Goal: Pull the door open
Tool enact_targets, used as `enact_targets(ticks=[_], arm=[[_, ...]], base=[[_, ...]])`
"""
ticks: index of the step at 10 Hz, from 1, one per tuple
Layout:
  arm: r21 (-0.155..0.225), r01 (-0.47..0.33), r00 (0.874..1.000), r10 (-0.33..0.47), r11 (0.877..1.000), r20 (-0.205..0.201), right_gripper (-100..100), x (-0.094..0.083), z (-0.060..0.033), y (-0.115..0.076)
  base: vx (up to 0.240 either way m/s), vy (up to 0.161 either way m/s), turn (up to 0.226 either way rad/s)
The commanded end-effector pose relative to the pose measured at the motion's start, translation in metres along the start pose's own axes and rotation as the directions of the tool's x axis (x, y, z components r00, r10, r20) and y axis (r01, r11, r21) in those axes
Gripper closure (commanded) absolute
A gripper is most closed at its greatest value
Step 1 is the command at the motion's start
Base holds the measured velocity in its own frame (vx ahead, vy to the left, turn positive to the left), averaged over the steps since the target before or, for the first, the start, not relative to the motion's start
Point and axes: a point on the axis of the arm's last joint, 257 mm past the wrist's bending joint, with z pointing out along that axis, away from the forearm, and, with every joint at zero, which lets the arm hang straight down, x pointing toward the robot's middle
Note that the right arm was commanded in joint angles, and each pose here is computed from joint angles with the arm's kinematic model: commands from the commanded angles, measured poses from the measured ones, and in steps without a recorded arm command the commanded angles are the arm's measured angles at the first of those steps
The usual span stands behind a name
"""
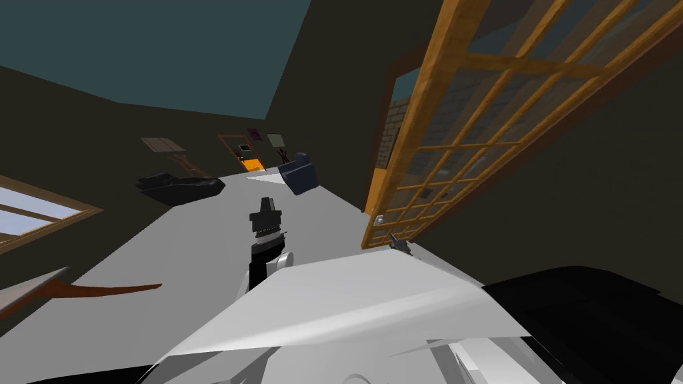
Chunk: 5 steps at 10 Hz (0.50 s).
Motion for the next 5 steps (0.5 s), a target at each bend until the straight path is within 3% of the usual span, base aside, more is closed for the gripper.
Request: enact_targets(ticks=[1, 2, 5], arm=[[0.000, 0.000, 1.000, 0.000, 1.000, 0.000, -100, 0.000, 0.0000, 0.000], [-0.013, 0.001, 1.000, -0.001, 1.000, -0.005, -100, 0.000, 0.0091, -0.001], [-0.027, 0.002, 1.000, -0.002, 1.000, -0.011, -100, 0.000, 0.0197, -0.002]], base=[[-0.079, 0.033, -0.027], [0.091, -0.018, 0.049], [0.236, -0.016, 0.063]])
